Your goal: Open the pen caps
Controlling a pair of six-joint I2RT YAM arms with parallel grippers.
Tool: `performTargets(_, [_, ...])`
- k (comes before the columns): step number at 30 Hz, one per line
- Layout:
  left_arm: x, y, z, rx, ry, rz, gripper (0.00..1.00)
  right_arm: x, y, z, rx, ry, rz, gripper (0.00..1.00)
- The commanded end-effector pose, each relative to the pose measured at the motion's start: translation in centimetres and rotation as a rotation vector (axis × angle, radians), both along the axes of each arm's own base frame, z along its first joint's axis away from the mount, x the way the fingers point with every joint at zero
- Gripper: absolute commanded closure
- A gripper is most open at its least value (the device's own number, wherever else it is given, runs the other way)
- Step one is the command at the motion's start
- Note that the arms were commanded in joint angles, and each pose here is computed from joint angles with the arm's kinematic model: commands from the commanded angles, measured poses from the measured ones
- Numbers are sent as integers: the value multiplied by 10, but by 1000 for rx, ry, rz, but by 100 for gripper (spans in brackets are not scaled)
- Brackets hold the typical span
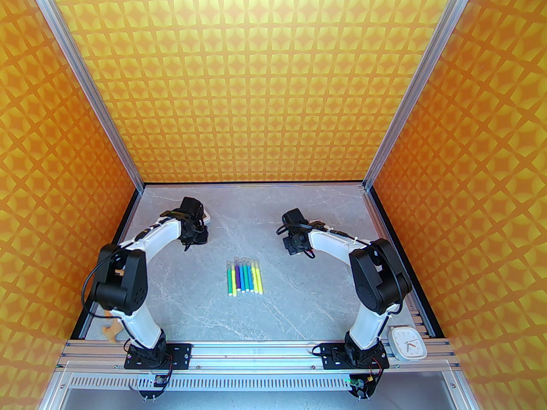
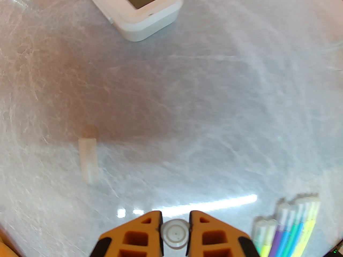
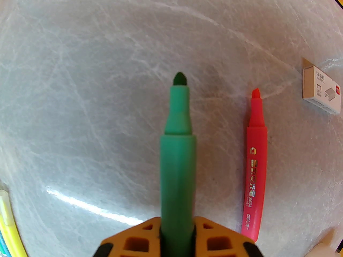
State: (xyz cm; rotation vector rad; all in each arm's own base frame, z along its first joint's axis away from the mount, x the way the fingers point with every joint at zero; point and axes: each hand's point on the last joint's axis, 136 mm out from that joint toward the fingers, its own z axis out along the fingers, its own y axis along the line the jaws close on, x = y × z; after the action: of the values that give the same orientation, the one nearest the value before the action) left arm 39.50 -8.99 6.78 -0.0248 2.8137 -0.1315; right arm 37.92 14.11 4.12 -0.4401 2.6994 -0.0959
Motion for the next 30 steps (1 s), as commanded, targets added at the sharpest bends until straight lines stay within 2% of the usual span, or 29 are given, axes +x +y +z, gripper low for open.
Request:
performTargets(1, [5, 10, -7, 81, 28, -12, 100, 6, -6, 0, -33, 7, 1, 100])
performTargets(20, [19, 25, -34, 199, 82, -10, 100, 3, -29, -22, -117, 95, -29, 95])
performTargets(30, [12, 34, -38, 249, 118, -8, 96, 1, -36, -26, -157, 110, -36, 92])
